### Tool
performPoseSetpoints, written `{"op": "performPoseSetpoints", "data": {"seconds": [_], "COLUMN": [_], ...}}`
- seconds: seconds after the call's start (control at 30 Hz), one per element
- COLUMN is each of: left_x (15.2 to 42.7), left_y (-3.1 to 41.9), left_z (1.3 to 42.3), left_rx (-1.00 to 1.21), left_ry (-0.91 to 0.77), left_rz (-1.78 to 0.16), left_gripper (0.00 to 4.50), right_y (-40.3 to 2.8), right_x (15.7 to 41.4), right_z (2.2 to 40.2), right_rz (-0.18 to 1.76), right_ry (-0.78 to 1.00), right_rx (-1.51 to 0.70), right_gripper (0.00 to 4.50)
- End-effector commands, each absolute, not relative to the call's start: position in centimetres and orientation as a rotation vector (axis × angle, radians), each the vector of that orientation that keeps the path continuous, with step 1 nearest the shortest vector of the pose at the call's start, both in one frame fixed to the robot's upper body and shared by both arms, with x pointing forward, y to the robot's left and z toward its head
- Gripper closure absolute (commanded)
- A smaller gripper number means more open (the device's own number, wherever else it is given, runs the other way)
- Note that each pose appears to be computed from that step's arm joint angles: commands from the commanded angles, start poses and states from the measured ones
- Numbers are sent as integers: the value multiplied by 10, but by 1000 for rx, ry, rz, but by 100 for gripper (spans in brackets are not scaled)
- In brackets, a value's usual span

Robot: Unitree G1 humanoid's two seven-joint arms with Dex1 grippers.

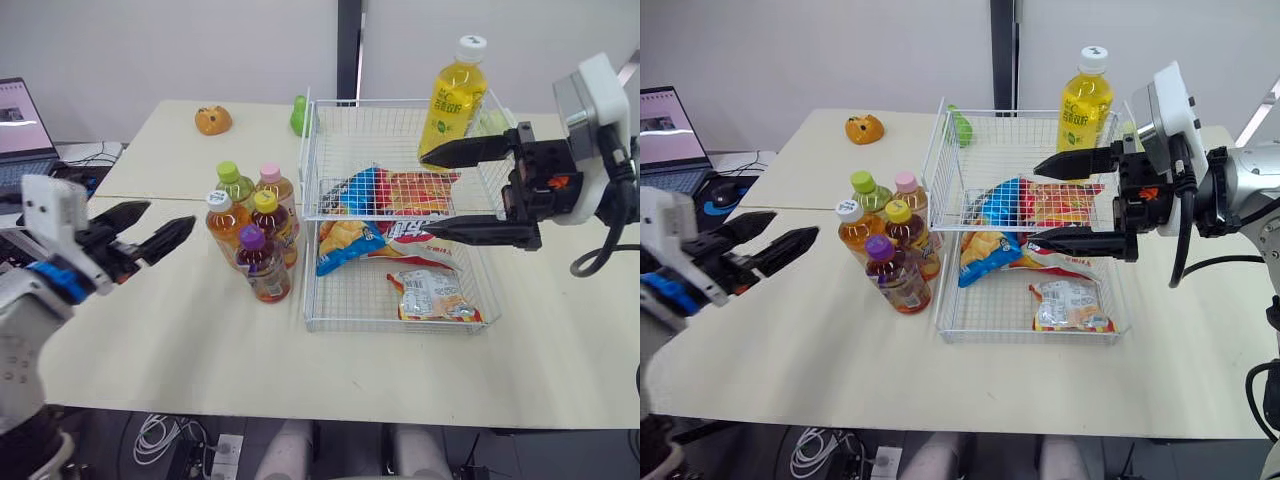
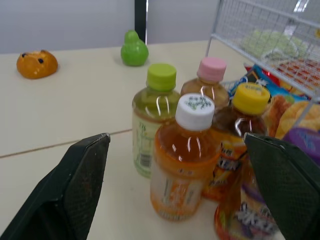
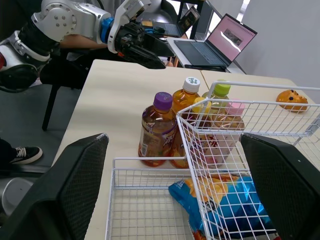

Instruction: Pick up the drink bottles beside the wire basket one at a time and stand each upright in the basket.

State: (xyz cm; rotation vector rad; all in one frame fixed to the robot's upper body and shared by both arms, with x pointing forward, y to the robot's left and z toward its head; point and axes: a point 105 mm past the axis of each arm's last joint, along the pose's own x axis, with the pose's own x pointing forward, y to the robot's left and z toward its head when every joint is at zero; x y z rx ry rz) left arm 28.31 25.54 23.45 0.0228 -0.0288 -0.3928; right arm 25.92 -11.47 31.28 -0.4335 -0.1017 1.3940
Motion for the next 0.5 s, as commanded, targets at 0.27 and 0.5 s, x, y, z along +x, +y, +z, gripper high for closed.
{"op": "performPoseSetpoints", "data": {"seconds": [0.27, 0.5], "left_x": [311, 324], "left_y": [228, 224], "left_z": [242, 236], "left_rx": [56, 76], "left_ry": [-90, -83], "left_rz": [-225, -198], "left_gripper": [5, 5], "right_y": [-116, -111], "right_x": [253, 251], "right_z": [330, 331], "right_rz": [1375, 1379], "right_ry": [-165, -168], "right_rx": [-478, -475], "right_gripper": [0, 0]}}
